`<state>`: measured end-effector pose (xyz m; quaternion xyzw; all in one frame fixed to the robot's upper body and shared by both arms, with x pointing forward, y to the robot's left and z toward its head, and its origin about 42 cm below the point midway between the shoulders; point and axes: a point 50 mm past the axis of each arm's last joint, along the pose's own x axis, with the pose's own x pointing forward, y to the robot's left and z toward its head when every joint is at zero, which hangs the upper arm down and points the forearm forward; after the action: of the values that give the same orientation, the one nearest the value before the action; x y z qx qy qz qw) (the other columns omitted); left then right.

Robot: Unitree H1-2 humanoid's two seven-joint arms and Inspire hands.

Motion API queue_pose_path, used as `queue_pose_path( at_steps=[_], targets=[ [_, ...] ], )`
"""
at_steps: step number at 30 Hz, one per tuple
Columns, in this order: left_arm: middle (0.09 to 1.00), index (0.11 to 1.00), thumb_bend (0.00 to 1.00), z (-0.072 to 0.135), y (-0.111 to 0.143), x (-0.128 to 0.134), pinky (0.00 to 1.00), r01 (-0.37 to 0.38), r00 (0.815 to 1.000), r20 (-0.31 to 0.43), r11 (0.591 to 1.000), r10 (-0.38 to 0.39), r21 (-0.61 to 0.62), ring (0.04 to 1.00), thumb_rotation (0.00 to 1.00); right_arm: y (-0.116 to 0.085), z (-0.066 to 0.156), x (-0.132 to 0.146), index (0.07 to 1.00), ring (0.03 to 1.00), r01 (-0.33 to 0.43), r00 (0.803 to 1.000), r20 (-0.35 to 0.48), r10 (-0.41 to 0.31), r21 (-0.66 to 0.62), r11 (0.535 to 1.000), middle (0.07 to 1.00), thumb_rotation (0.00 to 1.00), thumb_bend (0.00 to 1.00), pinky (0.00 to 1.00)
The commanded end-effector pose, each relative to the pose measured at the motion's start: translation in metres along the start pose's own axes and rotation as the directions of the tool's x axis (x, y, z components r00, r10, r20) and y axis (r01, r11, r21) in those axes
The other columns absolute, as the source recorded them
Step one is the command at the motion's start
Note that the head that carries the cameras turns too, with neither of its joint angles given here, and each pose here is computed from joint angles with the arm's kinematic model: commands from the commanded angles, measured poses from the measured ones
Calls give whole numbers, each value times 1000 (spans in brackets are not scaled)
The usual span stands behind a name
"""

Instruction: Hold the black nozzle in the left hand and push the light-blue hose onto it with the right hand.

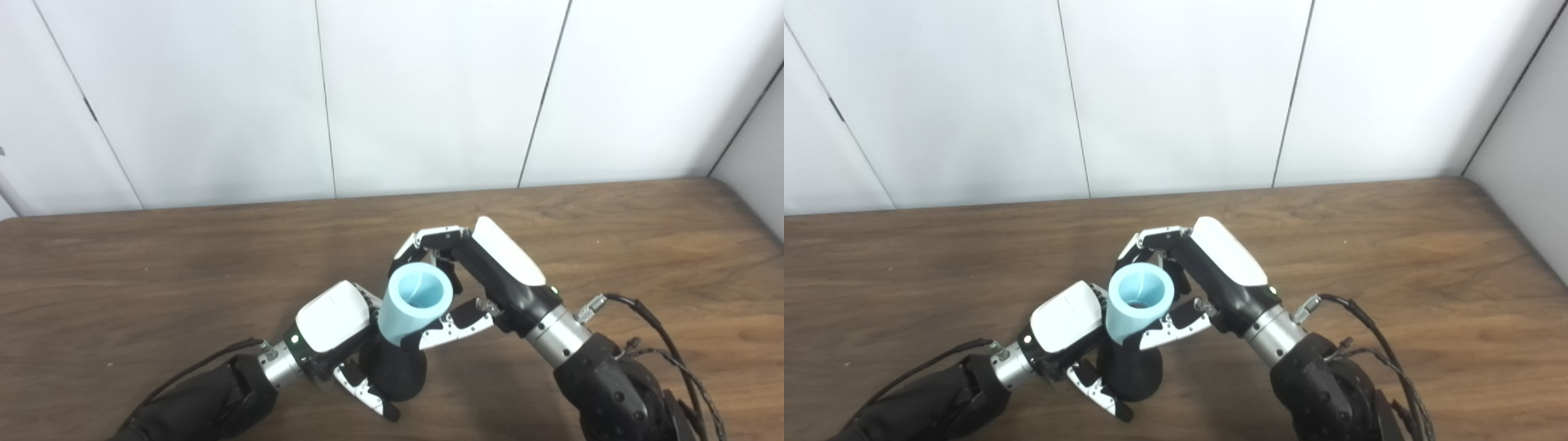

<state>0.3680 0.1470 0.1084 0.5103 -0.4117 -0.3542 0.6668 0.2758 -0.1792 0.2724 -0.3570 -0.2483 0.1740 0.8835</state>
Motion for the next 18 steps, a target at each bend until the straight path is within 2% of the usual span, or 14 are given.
queue_pose_path(
  at_steps=[1, 3, 7, 10, 18],
  targets=[
    [391, 489, 517, 52, -82, -50, 185, 235, 971, -2, 963, -237, -135, 223, 0, -13, 17, 8, 480, 172, 41, 996, 84, -39, -28, 999, 471, 0, 529, 115],
    [397, 497, 517, 52, -81, -50, 208, 238, 971, 1, 962, -240, -133, 250, 0, -13, 18, 9, 480, 166, 34, 996, 82, -31, -31, 999, 471, 0, 529, 111],
    [390, 493, 516, 53, -81, -50, 192, 232, 972, 3, 964, -233, -130, 232, 0, -12, 17, 8, 480, 155, 24, 998, 67, -22, -22, 999, 470, 0, 530, 104],
    [400, 503, 516, 54, -80, -49, 209, 227, 973, 3, 965, -229, -133, 256, 0, -10, 17, 8, 517, 157, 23, 998, 60, -22, -15, 1000, 413, 0, 522, 99],
    [395, 502, 516, 55, -81, -48, 220, 244, 969, 4, 961, -245, -131, 259, 0, -6, 15, 10, 505, 161, 12, 998, 61, -10, -28, 1000, 459, 0, 527, 104]
  ],
)
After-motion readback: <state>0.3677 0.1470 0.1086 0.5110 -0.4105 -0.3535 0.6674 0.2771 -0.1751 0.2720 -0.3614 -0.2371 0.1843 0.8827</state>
